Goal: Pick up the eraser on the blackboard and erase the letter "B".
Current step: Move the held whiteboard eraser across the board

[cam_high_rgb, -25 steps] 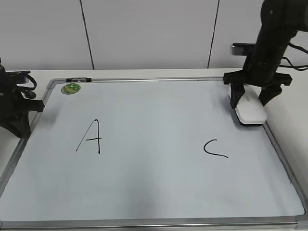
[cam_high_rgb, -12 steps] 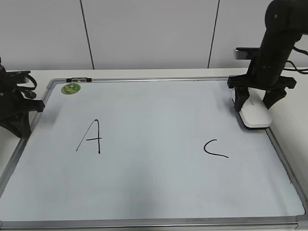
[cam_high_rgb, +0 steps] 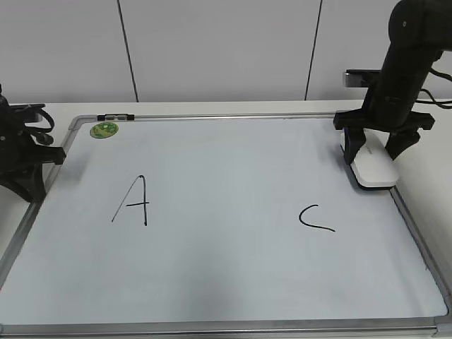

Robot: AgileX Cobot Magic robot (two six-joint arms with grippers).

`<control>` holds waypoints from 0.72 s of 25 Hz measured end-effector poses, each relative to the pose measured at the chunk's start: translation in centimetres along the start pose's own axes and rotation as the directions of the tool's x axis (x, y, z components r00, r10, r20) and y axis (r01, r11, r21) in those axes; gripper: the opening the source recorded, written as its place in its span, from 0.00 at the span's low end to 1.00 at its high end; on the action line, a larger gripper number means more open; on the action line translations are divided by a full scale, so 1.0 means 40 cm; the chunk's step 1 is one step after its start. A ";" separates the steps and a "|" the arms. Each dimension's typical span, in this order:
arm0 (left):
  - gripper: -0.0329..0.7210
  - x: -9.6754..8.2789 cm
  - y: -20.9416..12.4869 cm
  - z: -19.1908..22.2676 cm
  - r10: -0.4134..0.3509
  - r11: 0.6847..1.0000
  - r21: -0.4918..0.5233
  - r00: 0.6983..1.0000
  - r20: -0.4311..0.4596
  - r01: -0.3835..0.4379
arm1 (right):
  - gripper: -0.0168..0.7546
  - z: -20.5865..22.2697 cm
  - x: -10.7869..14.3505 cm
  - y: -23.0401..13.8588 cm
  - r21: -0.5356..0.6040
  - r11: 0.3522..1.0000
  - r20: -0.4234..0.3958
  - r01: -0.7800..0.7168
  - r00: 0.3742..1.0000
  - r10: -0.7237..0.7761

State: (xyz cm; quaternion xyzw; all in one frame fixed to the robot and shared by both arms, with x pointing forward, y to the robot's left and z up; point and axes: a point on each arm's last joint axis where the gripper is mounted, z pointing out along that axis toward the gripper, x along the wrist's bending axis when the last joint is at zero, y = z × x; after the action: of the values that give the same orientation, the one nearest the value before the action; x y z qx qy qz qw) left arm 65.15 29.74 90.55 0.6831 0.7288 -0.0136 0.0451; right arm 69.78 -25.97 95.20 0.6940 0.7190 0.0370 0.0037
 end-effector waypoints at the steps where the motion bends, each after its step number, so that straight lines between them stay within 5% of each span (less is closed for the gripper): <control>1: 0.16 0.000 0.000 0.000 0.000 1.000 0.000 1.000 0.000 0.000 | 0.70 0.000 0.000 0.000 0.000 1.000 0.002 0.001 1.000 -0.001; 18: 0.16 0.000 0.000 0.000 0.000 1.000 0.000 1.000 0.000 0.000 | 0.71 0.038 -0.007 0.002 0.032 0.999 0.025 0.009 1.000 -0.010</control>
State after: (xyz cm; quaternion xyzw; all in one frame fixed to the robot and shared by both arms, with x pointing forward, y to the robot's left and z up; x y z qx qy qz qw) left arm 65.15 29.74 90.55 0.6831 0.7288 -0.0136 0.0451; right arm 69.94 -26.17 93.66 0.6910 0.7227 0.0166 0.0017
